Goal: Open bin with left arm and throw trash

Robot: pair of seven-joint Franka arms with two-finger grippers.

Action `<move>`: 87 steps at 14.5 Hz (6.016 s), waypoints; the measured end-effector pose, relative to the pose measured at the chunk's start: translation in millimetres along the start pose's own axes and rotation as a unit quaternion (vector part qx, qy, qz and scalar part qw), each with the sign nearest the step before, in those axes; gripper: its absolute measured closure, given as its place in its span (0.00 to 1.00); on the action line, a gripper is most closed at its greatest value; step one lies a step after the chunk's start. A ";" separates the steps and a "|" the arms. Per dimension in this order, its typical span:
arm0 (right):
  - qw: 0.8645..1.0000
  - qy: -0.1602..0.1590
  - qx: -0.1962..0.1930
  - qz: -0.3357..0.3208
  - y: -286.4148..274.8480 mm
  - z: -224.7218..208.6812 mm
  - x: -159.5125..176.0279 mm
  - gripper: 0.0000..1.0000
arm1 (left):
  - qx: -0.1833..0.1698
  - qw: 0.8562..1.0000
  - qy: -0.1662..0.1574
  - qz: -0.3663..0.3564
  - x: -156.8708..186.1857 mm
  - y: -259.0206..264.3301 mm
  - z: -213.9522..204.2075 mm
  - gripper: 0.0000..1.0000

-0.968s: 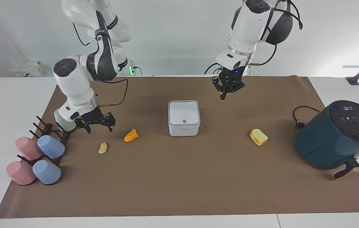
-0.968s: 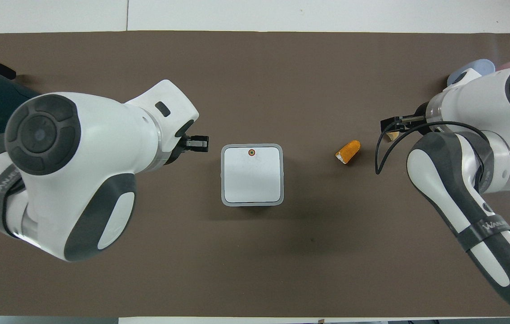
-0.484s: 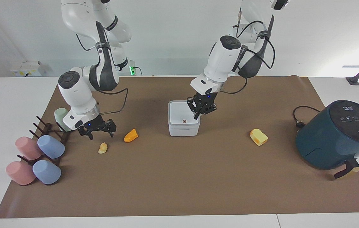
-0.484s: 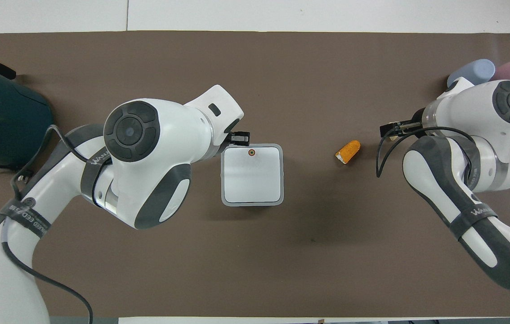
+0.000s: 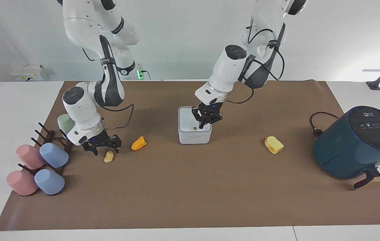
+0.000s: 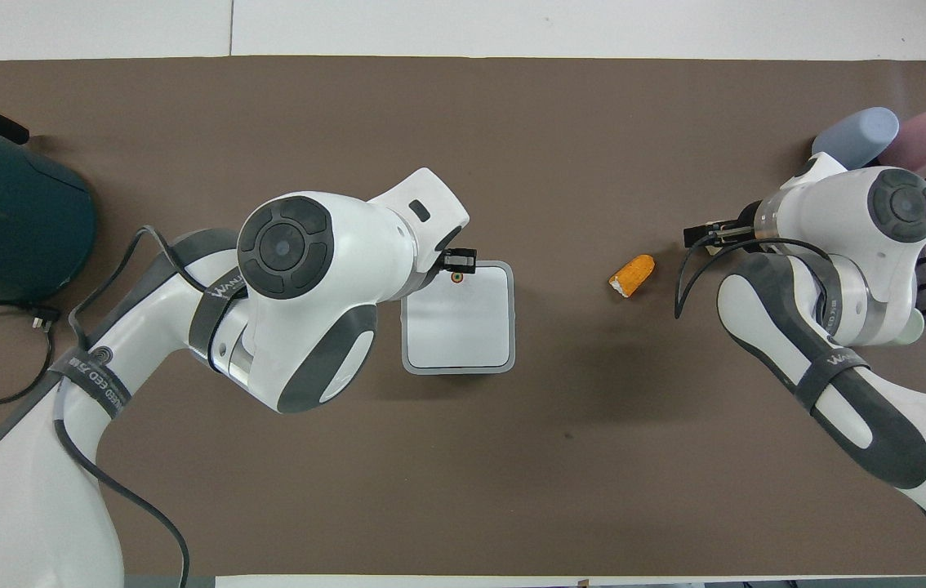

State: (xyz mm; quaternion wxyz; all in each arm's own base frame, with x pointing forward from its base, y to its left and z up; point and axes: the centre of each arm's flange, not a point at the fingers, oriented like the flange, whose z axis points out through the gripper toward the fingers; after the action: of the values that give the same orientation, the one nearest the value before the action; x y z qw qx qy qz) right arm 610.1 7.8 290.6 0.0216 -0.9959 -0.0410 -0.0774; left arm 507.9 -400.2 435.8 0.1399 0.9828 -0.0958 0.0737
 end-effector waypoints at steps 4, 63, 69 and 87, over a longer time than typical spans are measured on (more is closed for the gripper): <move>1.000 -0.009 0.001 -0.011 -0.3 2.4 -2.4 0.19 | 0.003 1.000 0.002 0.006 -3.7 -1.2 11.7 0.99; 0.986 -0.053 0.043 0.155 -318.6 -159.7 -16.8 0.00 | 0.147 0.971 -0.001 -0.188 -0.8 -335.4 12.8 0.92; 0.998 -0.036 0.008 0.056 -158.7 -137.0 28.1 0.00 | 0.140 0.980 -0.010 -0.138 19.5 -251.6 -46.6 0.92; 0.984 -0.036 0.013 0.172 -105.4 -1.0 -23.4 0.00 | 0.026 0.986 -0.021 -0.166 -39.4 23.4 -22.7 0.61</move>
State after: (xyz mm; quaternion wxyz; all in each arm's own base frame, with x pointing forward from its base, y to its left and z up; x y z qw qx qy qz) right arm 577.9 110.8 291.9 0.0462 -0.9899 0.1289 -0.0364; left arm 462.1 -409.1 456.7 0.1228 0.9896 0.0678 0.0309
